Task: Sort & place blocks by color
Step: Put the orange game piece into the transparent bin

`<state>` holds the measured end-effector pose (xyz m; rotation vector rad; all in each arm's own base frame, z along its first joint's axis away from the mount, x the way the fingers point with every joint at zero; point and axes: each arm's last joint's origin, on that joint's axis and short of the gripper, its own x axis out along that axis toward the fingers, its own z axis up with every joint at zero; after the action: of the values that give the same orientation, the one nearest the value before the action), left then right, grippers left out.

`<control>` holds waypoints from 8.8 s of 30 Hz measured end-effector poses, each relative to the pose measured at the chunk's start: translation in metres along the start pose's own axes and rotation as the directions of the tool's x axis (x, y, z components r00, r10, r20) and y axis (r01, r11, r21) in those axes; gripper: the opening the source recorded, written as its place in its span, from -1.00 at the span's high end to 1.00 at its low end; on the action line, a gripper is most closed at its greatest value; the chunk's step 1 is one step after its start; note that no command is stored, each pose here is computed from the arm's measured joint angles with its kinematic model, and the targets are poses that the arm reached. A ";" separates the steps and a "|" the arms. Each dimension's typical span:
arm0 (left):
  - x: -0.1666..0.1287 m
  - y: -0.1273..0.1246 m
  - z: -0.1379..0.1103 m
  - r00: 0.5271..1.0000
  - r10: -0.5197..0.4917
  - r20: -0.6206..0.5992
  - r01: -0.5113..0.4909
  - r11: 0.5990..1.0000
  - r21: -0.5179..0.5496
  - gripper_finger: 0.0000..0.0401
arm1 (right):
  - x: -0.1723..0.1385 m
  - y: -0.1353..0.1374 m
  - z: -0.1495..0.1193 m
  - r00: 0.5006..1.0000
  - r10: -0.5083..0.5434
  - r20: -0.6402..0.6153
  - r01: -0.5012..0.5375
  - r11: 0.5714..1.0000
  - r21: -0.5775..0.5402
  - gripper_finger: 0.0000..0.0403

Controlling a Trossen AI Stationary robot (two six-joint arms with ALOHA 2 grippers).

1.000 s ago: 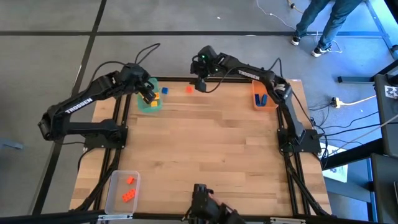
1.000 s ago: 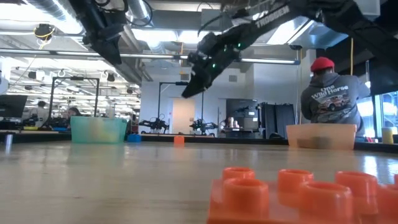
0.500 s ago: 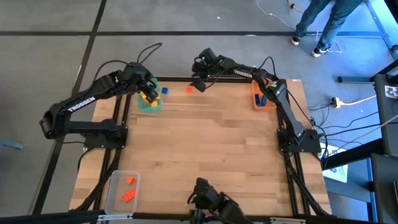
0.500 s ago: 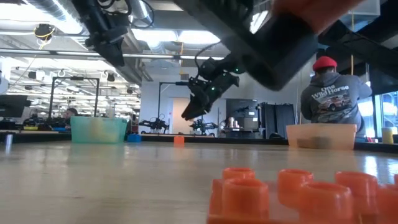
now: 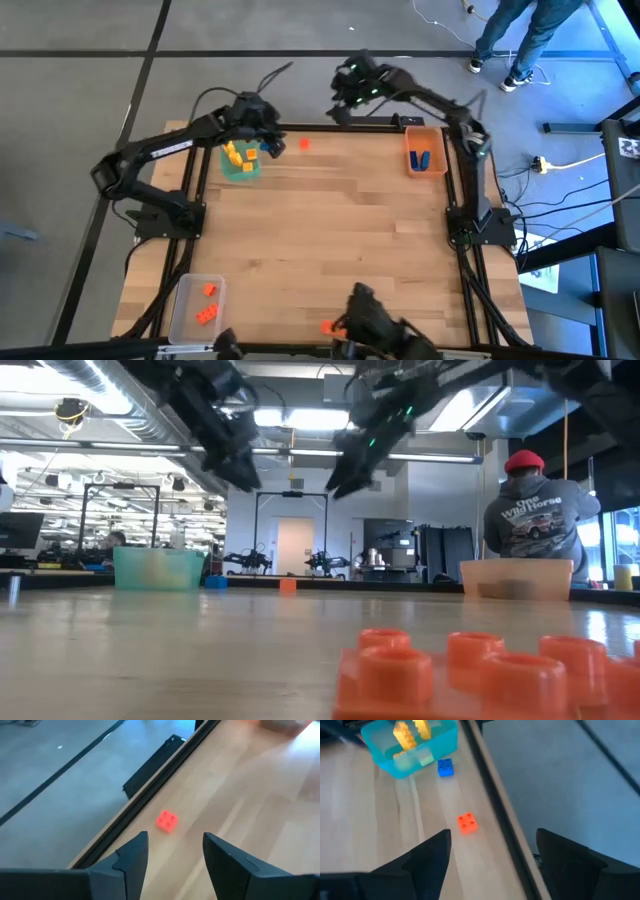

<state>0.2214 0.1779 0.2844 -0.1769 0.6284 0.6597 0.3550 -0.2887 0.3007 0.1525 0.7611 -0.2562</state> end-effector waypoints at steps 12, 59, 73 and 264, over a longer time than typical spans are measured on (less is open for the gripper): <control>0.089 -0.022 -0.021 0.998 0.013 -0.057 -0.008 0.996 0.088 0.11 | -0.129 0.029 0.024 0.982 -0.074 0.172 0.082 0.996 -0.039 -0.45; 0.158 -0.002 -0.054 0.996 0.075 -0.056 -0.072 0.997 0.041 0.11 | -0.147 0.039 0.015 0.994 -0.056 0.099 0.049 0.997 0.067 -0.45; 0.173 -0.009 -0.067 0.996 -0.003 -0.087 0.008 0.998 0.062 0.11 | -0.147 0.039 0.015 0.994 -0.055 0.097 0.049 0.997 0.068 -0.45; -0.226 -0.187 -0.157 0.888 -0.302 -0.348 0.365 0.922 0.130 0.03 | -0.009 0.506 -0.238 0.865 0.430 -0.260 -0.433 0.900 0.048 -0.45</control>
<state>0.1219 -0.1399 0.2856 -0.2094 0.9478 0.2300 0.3346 0.2521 0.1592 0.3468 0.9718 0.2027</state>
